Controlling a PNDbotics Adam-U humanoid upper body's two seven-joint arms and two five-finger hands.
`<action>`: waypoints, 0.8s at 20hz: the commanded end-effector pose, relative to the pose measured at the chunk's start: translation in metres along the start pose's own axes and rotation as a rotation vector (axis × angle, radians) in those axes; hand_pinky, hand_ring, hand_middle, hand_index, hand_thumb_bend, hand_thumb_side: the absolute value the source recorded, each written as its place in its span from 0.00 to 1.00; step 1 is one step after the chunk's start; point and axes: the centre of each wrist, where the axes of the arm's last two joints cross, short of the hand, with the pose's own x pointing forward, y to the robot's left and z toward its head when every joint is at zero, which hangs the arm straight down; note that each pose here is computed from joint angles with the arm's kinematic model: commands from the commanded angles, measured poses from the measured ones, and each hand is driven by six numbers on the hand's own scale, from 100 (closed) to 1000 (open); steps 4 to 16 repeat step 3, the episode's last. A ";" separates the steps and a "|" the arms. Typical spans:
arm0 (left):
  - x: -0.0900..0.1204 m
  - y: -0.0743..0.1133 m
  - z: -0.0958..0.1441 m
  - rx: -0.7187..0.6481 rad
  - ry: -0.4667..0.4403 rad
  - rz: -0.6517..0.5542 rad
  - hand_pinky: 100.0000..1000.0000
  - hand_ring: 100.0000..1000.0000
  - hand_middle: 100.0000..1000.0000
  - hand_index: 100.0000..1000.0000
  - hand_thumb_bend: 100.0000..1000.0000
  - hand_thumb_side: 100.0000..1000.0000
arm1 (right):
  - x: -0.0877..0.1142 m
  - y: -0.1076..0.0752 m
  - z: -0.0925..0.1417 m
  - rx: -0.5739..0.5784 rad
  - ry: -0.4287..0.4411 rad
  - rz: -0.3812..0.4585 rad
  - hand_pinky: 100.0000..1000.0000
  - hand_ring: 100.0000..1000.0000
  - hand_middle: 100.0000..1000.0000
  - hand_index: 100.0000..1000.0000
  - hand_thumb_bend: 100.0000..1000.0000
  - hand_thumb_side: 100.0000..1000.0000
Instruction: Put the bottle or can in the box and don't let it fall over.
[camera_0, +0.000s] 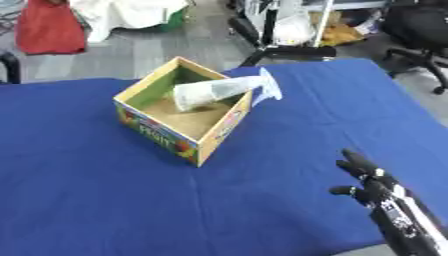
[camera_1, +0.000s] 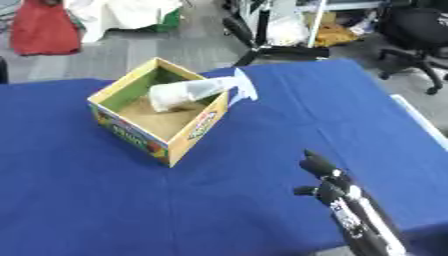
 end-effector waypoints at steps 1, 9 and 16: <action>-0.007 -0.018 0.018 0.099 0.084 0.100 0.50 0.60 0.57 0.84 0.26 0.67 | 0.004 -0.001 0.000 -0.007 -0.010 0.011 0.70 1.00 1.00 0.91 0.00 0.67; -0.017 -0.034 0.026 0.107 0.148 0.152 0.50 0.59 0.56 0.84 0.25 0.67 | 0.004 0.000 0.000 -0.003 -0.008 0.007 0.70 1.00 1.00 0.91 0.00 0.67; -0.017 -0.034 0.026 0.107 0.148 0.152 0.50 0.59 0.56 0.84 0.25 0.67 | 0.004 0.000 0.000 -0.003 -0.008 0.007 0.70 1.00 1.00 0.91 0.00 0.67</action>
